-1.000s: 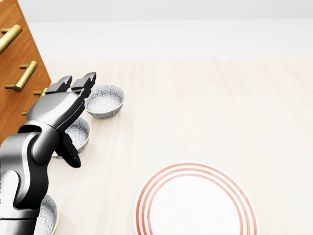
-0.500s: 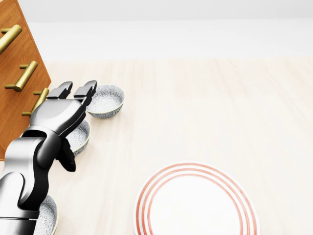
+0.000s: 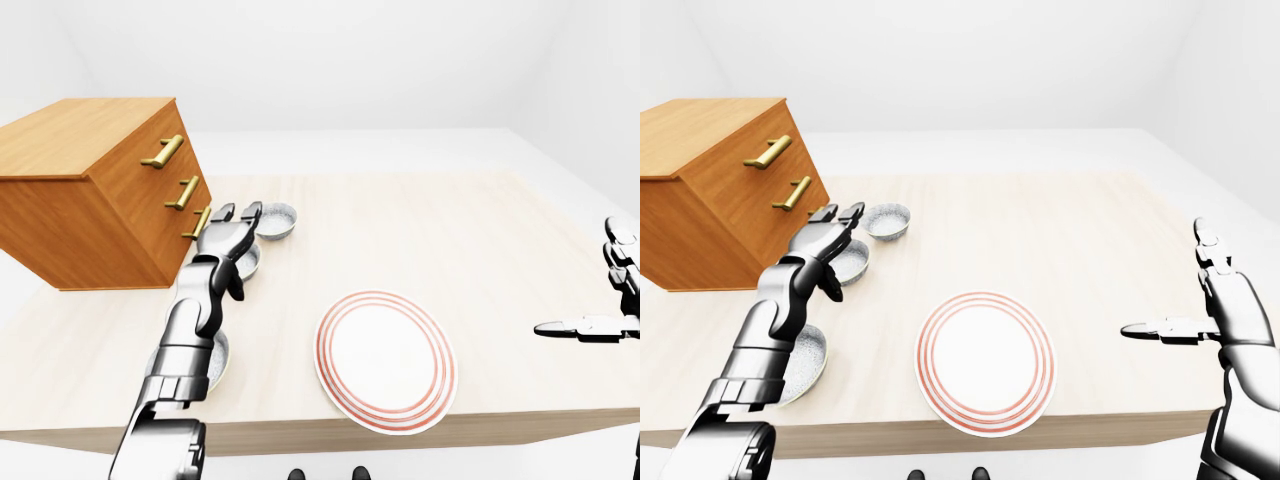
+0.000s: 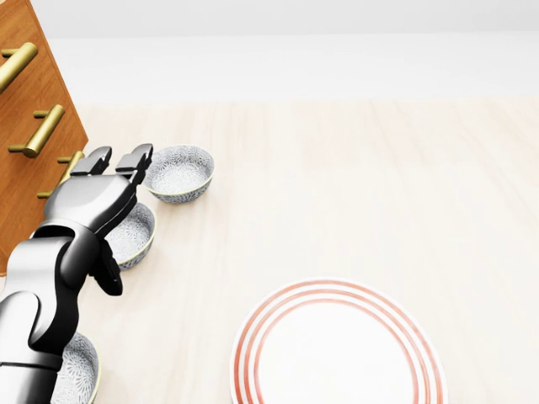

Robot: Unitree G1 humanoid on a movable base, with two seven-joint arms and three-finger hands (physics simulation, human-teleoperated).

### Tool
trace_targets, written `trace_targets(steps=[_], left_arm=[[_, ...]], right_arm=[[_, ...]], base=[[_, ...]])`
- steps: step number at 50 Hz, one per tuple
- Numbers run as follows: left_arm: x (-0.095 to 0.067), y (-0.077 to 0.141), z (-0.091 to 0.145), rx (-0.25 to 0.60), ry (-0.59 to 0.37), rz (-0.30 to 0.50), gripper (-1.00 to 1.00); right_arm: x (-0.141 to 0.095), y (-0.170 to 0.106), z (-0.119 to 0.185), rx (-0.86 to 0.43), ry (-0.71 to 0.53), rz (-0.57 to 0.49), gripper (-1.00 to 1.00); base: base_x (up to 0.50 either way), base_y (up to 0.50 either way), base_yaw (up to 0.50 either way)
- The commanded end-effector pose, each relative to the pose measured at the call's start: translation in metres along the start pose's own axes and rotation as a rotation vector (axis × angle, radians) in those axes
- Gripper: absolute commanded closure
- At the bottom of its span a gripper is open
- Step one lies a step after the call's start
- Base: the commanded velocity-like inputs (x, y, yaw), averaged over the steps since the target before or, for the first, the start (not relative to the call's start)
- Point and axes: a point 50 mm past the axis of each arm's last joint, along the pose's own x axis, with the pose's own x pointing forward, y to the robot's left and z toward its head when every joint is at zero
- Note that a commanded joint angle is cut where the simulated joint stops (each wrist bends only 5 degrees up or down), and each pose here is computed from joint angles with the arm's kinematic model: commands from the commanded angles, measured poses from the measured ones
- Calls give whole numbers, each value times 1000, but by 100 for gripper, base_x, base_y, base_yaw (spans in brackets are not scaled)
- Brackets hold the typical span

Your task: Put the bowl in the middle on the plate.

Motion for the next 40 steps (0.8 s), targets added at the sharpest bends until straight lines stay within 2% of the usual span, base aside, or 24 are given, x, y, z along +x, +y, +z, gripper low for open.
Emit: trace_targets(steps=[1,10,27,33,40], left_arm=[[4,-2,-2,13,11,-3,-100],[5,-16,-3,11,9,-10,-100],[7,-20,-5,47,19,-36,-100],[9,-15,-6,59,22,-18,-100],[8,-19,-5,69,20,-21,-100]], right_arm=[[1,1,0,-3,1,3,-100],[0,0,1,-8,-2,3,-100],[0,2,-3,2,15,3,-100],[0,1,-1,-4,6,4,-100],[-1,1,-1,-4,7,3,-100]], base=[[0,0,0],[0,0,0],[0,0,0],[0,0,0],[0,0,0]])
